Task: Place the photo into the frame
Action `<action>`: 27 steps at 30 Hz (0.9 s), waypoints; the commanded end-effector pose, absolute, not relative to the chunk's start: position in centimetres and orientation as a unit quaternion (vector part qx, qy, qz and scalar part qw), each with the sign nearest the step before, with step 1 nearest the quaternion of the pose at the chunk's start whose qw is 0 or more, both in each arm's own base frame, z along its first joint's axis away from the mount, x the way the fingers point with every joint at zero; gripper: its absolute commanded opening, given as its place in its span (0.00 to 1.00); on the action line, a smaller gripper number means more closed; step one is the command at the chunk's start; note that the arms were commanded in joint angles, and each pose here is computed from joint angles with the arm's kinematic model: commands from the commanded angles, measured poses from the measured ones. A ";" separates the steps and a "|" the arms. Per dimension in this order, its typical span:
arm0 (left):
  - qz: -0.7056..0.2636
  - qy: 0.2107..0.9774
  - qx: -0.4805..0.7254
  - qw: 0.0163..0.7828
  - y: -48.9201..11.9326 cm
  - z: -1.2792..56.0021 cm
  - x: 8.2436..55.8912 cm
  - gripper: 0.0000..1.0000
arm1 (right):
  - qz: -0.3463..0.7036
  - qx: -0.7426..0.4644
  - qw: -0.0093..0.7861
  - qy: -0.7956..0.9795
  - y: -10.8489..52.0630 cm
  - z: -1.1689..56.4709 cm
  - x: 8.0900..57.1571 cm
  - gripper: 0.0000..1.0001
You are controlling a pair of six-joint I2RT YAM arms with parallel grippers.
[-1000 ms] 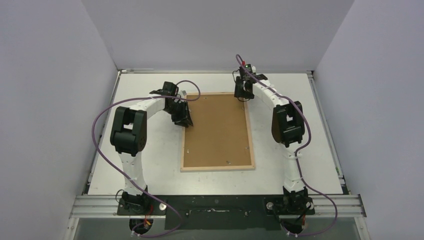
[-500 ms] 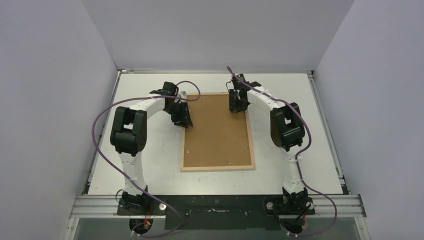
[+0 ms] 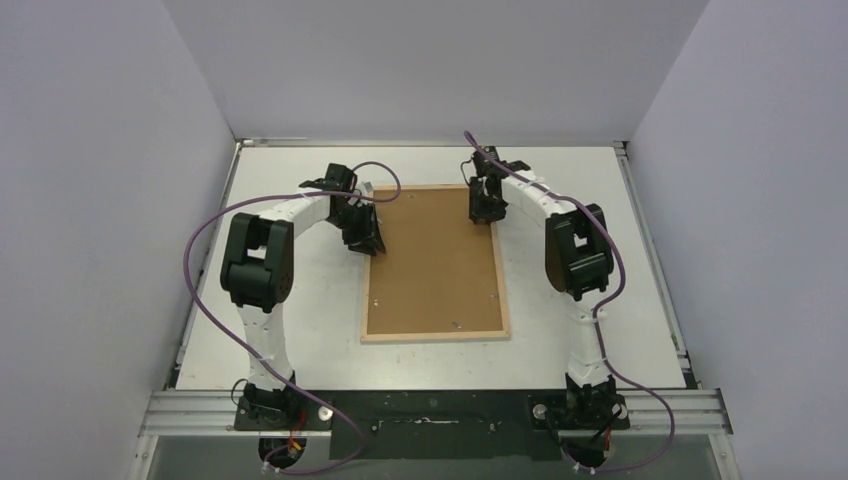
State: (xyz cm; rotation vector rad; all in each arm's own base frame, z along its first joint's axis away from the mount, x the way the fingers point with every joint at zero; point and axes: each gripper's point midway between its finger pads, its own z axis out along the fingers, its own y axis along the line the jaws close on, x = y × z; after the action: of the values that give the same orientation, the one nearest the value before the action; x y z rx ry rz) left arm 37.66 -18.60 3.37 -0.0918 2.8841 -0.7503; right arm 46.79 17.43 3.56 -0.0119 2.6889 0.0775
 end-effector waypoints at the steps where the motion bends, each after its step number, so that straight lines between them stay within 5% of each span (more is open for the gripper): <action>1: -0.249 0.965 -0.029 0.079 -18.6 3.0 37.8 0.30 | 0.021 0.003 0.247 0.969 16.7 3.6 48.6 0.37; 21: -0.249 0.965 -0.030 0.076 -18.6 2.8 37.6 0.30 | 0.008 0.011 0.274 0.962 17.6 3.3 49.7 0.40; 27: -0.259 0.961 -0.024 0.094 -18.9 4.9 38.2 0.30 | 0.087 -0.002 0.278 0.957 19.7 8.2 47.9 0.41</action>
State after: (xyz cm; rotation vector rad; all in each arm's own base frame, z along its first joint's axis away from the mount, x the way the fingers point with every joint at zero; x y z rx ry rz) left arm 37.66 -18.61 3.33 -0.0923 2.8845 -0.7514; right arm 48.25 18.19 3.47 0.0023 2.6356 0.0880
